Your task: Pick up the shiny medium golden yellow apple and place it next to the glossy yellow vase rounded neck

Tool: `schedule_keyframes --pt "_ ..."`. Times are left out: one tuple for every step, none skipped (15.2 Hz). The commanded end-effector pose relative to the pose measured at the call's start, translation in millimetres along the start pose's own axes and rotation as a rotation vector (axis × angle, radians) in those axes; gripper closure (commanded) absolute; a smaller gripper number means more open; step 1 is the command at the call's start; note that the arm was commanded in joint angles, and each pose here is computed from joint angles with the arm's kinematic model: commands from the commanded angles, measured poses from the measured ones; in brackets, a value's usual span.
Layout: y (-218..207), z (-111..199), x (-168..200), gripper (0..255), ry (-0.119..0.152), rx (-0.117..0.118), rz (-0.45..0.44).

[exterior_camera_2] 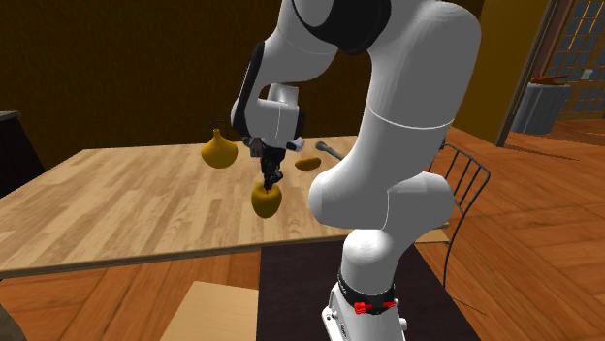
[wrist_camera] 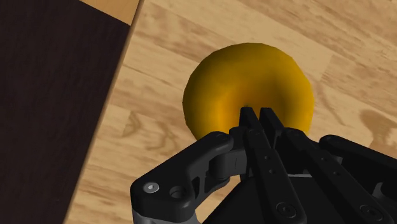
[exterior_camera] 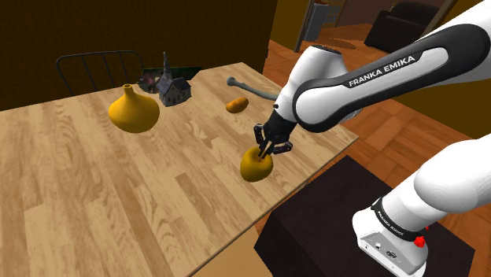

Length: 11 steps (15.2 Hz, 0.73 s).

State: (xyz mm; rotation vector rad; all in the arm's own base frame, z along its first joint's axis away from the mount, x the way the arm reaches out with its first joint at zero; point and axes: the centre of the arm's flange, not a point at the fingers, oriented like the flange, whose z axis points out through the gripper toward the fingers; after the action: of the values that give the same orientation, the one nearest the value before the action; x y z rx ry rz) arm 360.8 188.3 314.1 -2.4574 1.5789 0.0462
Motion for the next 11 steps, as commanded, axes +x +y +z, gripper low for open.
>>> schedule_keyframes --pt "-1 -9 -1 255 0.0 0.0 0.0" --pt "-2 -14 -2 255 0.0 0.0 0.0" --pt "-3 -19 -3 255 0.0 0.0 0.0" --pt "-4 -24 -3 255 0.0 0.0 0.0" --pt "-4 -29 -4 255 0.0 0.0 0.0" --pt "-5 -34 -5 255 0.0 0.0 0.0" --pt "-6 -40 -6 255 0.0 0.0 0.0" --pt "-7 -45 -6 255 0.0 0.0 0.0" --pt "-8 -50 -7 255 0.0 0.0 0.0" --pt "-9 -55 -8 255 0.0 0.0 0.0" --pt "-10 -60 -9 255 0.0 0.0 0.0"
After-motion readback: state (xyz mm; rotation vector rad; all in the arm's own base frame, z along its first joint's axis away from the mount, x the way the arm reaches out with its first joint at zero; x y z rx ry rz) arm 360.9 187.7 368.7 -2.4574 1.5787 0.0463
